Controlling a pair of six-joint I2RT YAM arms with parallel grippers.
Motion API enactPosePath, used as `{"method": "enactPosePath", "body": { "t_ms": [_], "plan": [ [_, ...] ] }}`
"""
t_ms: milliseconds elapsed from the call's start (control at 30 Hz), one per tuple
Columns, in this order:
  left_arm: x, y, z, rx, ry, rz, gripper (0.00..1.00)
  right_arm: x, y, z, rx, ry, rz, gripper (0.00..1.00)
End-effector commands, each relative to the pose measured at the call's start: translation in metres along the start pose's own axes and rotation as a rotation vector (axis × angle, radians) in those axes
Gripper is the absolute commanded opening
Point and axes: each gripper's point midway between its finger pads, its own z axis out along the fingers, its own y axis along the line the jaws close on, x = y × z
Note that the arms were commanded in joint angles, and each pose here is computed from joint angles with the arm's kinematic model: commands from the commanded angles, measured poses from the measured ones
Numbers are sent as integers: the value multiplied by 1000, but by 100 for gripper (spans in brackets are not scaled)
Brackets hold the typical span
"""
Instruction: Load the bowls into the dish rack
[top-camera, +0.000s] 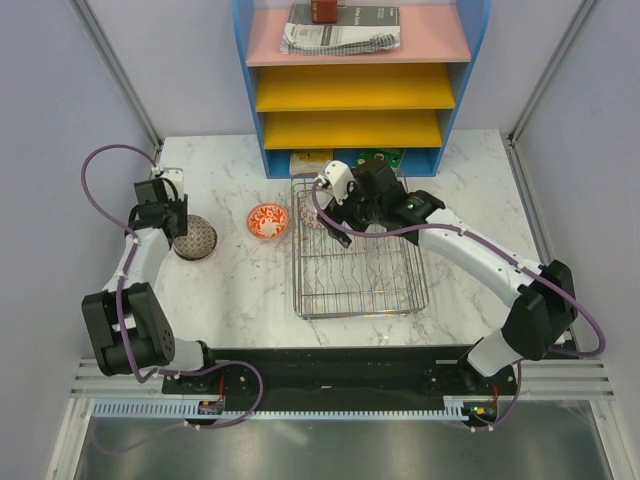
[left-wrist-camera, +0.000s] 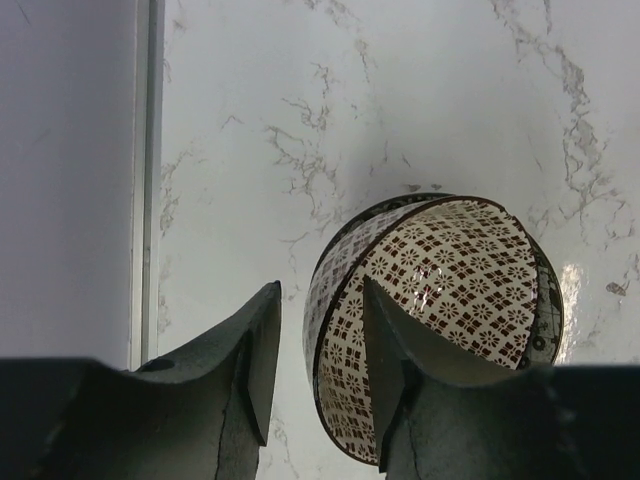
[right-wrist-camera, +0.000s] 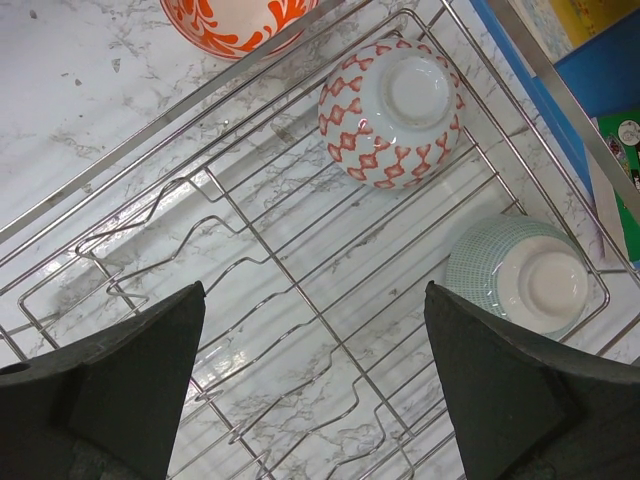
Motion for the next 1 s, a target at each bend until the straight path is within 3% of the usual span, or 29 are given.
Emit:
{"method": "enactPosePath", "body": {
  "t_ms": [0, 233, 533, 967],
  "plan": [
    [3, 2, 7, -23, 3, 46, 44, -12, 2, -16, -7, -54, 17, 98],
    [7, -1, 9, -25, 17, 55, 20, -12, 4, -22, -6, -61, 17, 98],
    [2, 1, 6, -41, 7, 61, 2, -12, 3, -22, -5, -61, 20, 98],
    [-45, -6, -33, 51, -100, 8, 2, -32, 7, -28, -35, -100, 43, 98]
  ]
}}
